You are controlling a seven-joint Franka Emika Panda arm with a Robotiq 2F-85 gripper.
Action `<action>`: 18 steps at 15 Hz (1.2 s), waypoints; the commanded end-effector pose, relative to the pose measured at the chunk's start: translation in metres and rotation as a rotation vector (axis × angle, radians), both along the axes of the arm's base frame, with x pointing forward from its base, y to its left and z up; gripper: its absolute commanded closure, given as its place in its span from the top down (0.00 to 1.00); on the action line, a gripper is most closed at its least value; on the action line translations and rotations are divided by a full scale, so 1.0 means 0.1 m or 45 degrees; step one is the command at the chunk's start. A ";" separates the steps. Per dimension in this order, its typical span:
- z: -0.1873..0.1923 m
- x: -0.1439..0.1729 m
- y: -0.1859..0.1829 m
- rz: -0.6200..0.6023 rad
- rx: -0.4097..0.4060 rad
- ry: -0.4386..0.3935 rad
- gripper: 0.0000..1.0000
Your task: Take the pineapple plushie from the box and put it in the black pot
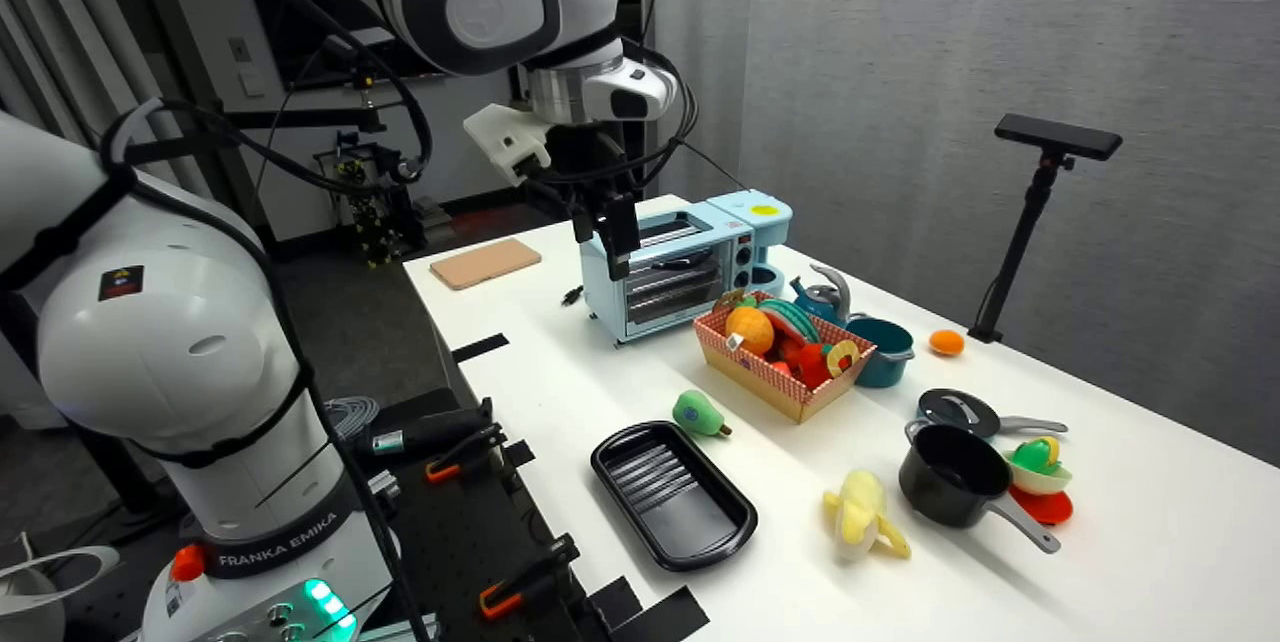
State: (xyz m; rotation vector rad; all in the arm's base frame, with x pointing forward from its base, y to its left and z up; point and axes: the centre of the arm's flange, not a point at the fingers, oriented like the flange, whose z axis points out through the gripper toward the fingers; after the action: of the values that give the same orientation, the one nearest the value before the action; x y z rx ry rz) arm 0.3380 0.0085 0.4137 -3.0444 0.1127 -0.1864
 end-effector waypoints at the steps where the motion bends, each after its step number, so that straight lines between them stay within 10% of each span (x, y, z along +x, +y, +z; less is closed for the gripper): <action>1: 0.00 0.00 0.00 0.000 0.000 0.000 1.00; 13: 0.00 0.00 0.00 0.000 0.000 0.000 1.00; 15: 0.00 0.00 0.00 0.000 0.000 0.000 0.78; 17: 0.00 0.01 0.00 -0.002 -0.002 -0.014 0.90; 18: 0.01 0.01 0.00 0.000 0.000 0.000 0.78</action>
State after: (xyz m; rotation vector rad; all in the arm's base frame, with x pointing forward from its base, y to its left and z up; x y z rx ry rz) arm 0.3394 0.0086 0.4142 -3.0445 0.1128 -0.1860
